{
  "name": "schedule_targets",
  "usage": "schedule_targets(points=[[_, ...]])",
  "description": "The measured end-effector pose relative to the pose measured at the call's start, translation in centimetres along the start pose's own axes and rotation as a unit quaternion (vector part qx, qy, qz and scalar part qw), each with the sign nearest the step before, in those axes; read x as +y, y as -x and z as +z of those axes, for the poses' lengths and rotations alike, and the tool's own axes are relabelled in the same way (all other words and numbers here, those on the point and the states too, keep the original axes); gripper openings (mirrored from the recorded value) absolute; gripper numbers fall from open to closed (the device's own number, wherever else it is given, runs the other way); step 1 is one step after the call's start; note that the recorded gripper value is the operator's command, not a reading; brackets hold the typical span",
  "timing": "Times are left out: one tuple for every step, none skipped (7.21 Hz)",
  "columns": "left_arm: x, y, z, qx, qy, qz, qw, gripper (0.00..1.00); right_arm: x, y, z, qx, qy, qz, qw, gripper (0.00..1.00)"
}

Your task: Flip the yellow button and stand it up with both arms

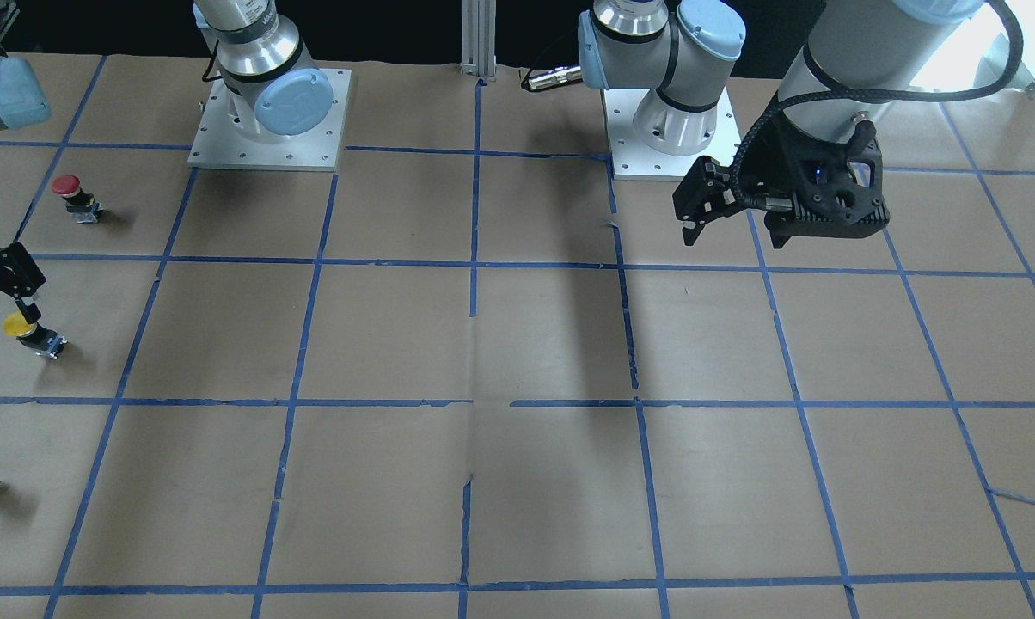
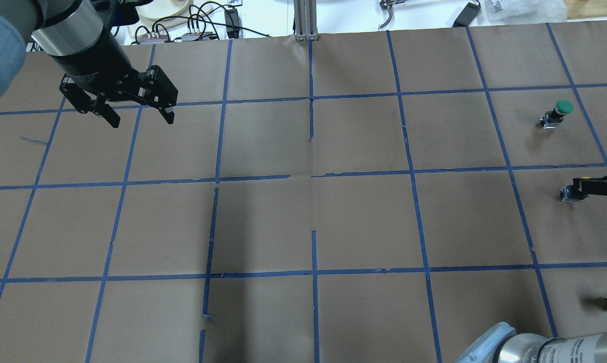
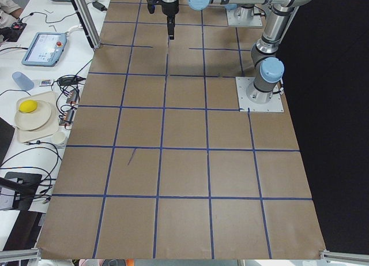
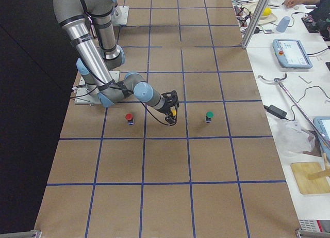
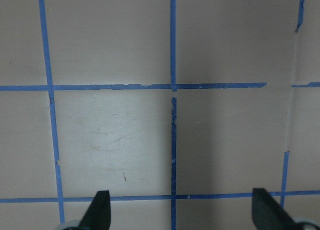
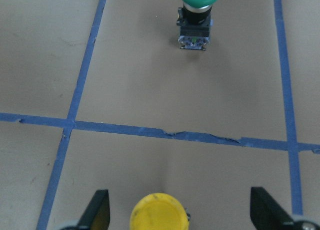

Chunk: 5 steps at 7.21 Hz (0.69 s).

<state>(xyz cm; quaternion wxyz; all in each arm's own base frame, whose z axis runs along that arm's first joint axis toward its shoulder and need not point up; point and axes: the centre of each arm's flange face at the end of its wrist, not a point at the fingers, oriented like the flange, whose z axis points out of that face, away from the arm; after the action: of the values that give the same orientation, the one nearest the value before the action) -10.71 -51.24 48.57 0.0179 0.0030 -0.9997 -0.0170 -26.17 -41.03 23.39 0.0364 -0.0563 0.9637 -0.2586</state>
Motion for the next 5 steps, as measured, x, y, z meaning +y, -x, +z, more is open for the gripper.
schedule_targets(points=[[0.0,0.0,0.0,0.000,0.000,0.000,1.0000,1.00,-2.3,0.2,-0.6,0.009,0.017,0.008,0.9998,1.00],[0.0,0.0,0.0,0.000,0.000,0.000,1.0000,1.00,-5.3,0.8,-1.1,0.010,0.044,0.029,0.9986,1.00],[0.0,0.0,0.0,0.000,0.000,0.000,1.0000,1.00,-8.6,1.6,-1.8,0.013,0.077,0.052,0.9956,1.00],[0.0,0.0,0.0,0.000,0.000,0.000,1.0000,1.00,-12.1,2.7,-3.1,0.024,0.115,0.069,0.9907,1.00],[0.0,0.0,0.0,0.000,-0.001,0.000,1.0000,1.00,-15.5,4.7,-4.7,0.032,0.156,0.092,0.9829,1.00]])
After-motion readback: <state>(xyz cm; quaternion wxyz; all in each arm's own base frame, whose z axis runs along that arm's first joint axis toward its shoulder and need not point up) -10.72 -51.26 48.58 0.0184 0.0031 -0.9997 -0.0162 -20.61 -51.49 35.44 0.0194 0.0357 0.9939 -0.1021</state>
